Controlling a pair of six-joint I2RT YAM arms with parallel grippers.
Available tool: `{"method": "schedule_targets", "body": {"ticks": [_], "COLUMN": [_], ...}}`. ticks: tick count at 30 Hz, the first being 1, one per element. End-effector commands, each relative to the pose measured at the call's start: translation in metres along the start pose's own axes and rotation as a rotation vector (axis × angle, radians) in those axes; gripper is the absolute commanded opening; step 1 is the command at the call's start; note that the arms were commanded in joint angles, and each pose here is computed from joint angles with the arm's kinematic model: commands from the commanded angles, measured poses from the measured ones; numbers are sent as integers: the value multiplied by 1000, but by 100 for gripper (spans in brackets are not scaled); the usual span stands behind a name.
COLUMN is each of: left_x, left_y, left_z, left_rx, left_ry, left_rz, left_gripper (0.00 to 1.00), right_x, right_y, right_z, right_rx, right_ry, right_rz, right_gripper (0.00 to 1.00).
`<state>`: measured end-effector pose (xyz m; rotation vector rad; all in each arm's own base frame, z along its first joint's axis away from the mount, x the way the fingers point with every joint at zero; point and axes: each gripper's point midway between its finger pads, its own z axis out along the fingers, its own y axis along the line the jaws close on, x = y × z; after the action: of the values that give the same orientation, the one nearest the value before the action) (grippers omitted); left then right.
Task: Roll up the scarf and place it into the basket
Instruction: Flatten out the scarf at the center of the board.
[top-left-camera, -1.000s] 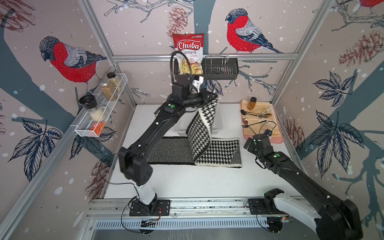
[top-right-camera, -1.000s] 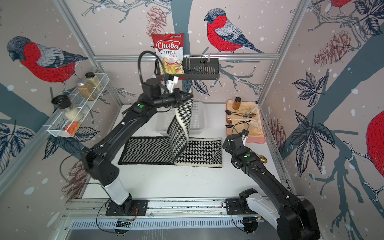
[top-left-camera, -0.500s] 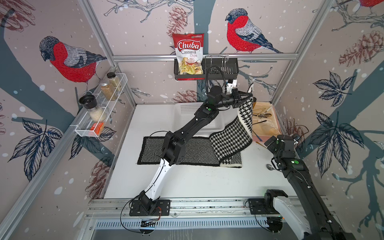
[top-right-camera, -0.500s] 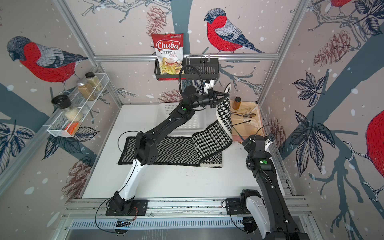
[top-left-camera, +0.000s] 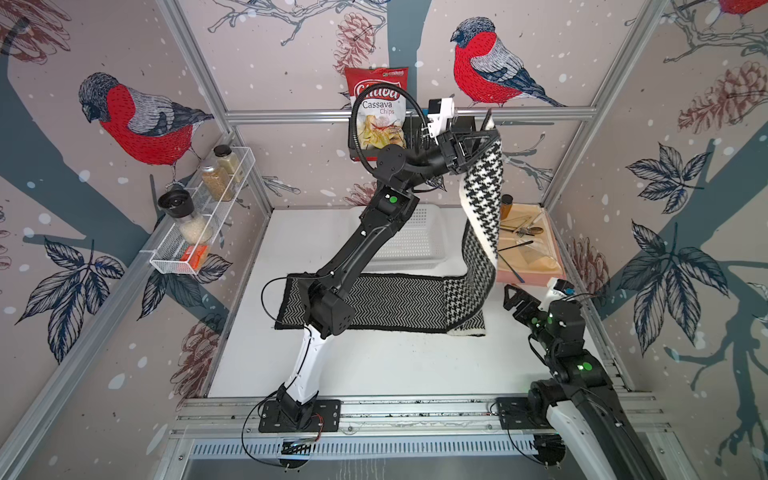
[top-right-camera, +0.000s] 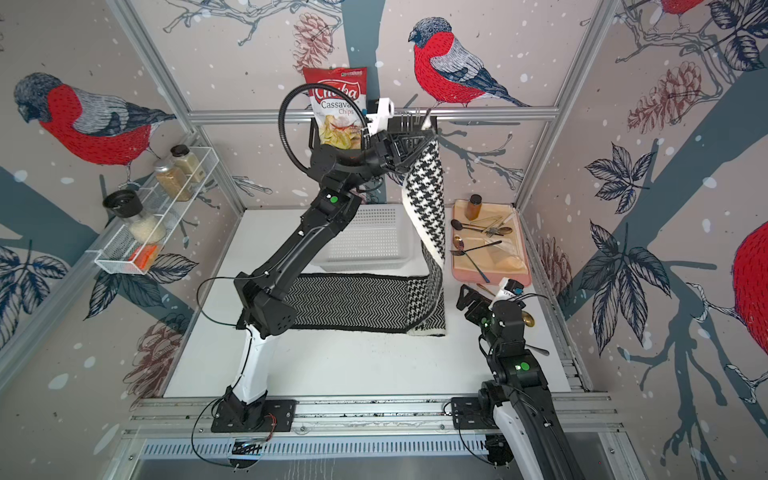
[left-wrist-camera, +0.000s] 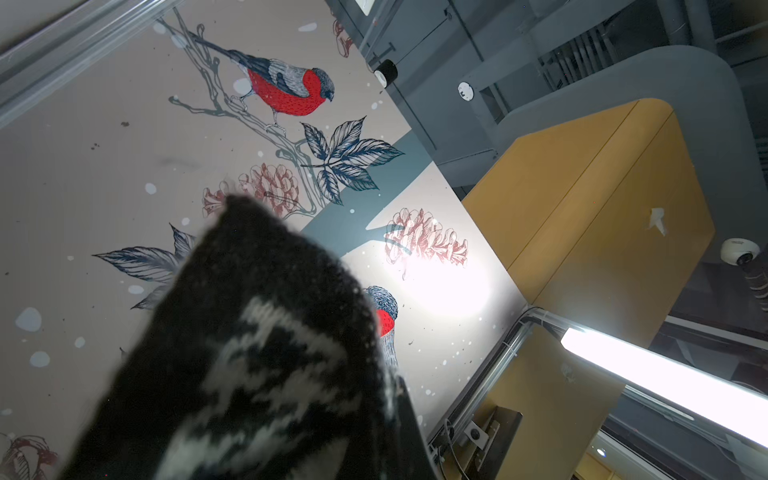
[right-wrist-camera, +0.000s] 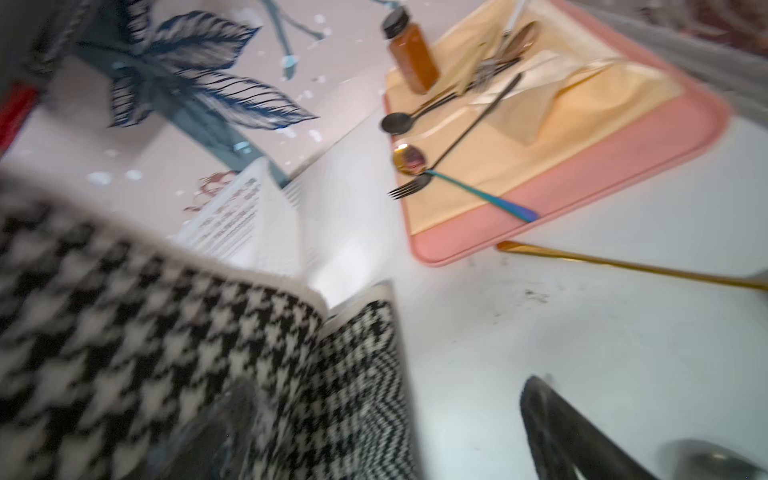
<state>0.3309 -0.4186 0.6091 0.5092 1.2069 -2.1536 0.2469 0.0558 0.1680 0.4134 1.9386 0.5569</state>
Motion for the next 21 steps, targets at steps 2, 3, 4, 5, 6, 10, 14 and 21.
{"method": "schedule_targets", "body": {"ticks": [2, 3, 4, 5, 6, 10, 14, 21], "left_x": [-4, -4, -6, -7, -7, -8, -13, -21], "left_y": [-20, -14, -8, -3, 2, 11, 13, 11], "left_z": [-5, -7, -10, -11, -11, -11, -12, -16], "left_rx": [24, 22, 19, 17, 19, 32, 14, 9], "left_ry": [21, 20, 15, 12, 10, 7, 0, -19], "left_rz": [81, 70, 56, 47, 37, 11, 13, 9], "left_gripper": [0, 0, 0, 0, 0, 0, 0, 0], "right_x": [-2, 3, 10, 17, 24, 37, 53, 72], "right_y": [33, 41, 47, 51, 53, 64, 91, 103], "right_z": [-16, -19, -21, -21, -21, -17, -13, -10], "right_rx": [-143, -178, -204, -222, -230, -234, -287, -253], "right_ry": [-80, -70, -54, -38, -29, -59, -23, -42], "right_rz": [-8, -25, -35, -49, -62, -120, -203, -288], "right_gripper": [100, 100, 100, 100, 100, 100, 100, 100]}}
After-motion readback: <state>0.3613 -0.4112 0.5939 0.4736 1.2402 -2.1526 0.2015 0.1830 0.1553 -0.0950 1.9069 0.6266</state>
